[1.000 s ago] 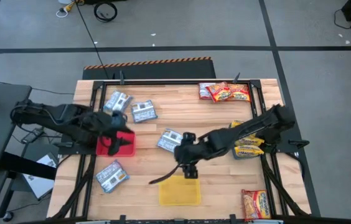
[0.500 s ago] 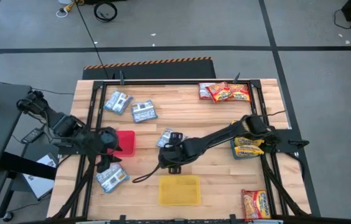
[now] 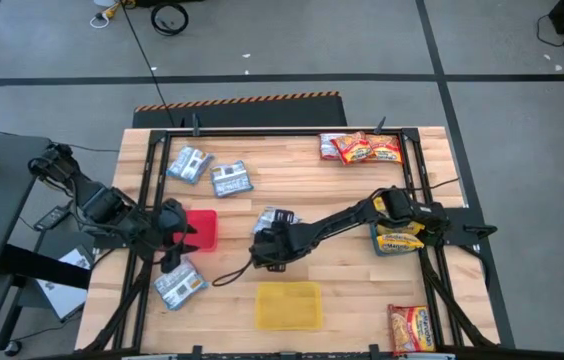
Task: Sort Maruchan noodles
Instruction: Put the light blue noodle pack into the yellow bin
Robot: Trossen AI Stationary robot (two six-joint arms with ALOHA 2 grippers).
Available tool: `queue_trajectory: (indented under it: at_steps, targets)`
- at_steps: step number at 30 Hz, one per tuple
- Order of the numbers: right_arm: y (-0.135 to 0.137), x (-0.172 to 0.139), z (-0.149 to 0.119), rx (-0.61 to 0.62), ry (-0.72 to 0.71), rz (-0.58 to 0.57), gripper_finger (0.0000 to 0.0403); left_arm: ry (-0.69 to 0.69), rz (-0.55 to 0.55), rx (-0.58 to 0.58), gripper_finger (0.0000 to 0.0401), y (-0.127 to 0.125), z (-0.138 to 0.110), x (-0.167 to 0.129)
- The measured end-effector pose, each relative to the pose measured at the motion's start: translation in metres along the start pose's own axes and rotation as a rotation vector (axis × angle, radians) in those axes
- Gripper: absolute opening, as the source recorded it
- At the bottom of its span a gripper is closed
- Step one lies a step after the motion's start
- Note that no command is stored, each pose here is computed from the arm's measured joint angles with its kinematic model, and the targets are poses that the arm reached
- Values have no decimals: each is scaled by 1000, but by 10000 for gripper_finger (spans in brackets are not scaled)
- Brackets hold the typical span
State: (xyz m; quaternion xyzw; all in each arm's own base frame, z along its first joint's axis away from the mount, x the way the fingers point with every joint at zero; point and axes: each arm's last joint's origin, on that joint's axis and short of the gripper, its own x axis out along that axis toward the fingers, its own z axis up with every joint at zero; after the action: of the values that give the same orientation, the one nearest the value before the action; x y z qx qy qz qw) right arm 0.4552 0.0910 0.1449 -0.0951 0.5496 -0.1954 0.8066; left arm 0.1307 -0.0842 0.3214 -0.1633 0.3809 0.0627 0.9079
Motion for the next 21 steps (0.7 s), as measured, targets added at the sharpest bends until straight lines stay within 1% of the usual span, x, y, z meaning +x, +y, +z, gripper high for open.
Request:
queue_trajectory:
  at_steps: [3,6,8,9,10,12,16,21]
  targets:
    - [-6,3,2,23,2,-5,129,-54,47,0,233,1,2,0]
    - [-14,7,4,43,11,-8,69,-147,114,-8,233,3,5,0]
    - [-23,2,7,59,23,26,29,-206,143,-20,233,3,8,-1]
    - [-27,-2,8,70,29,56,16,-234,151,-26,233,2,9,-1]
    - [-33,-7,11,81,28,84,10,-259,158,-34,233,2,11,-1]
    - [-46,-24,16,124,9,140,11,-298,173,-45,233,1,12,-2]
    - [-79,-78,24,205,-82,259,6,-357,200,-63,233,1,15,-3]
    - [-113,-145,26,237,-243,502,6,-438,220,-98,233,-1,20,-4]
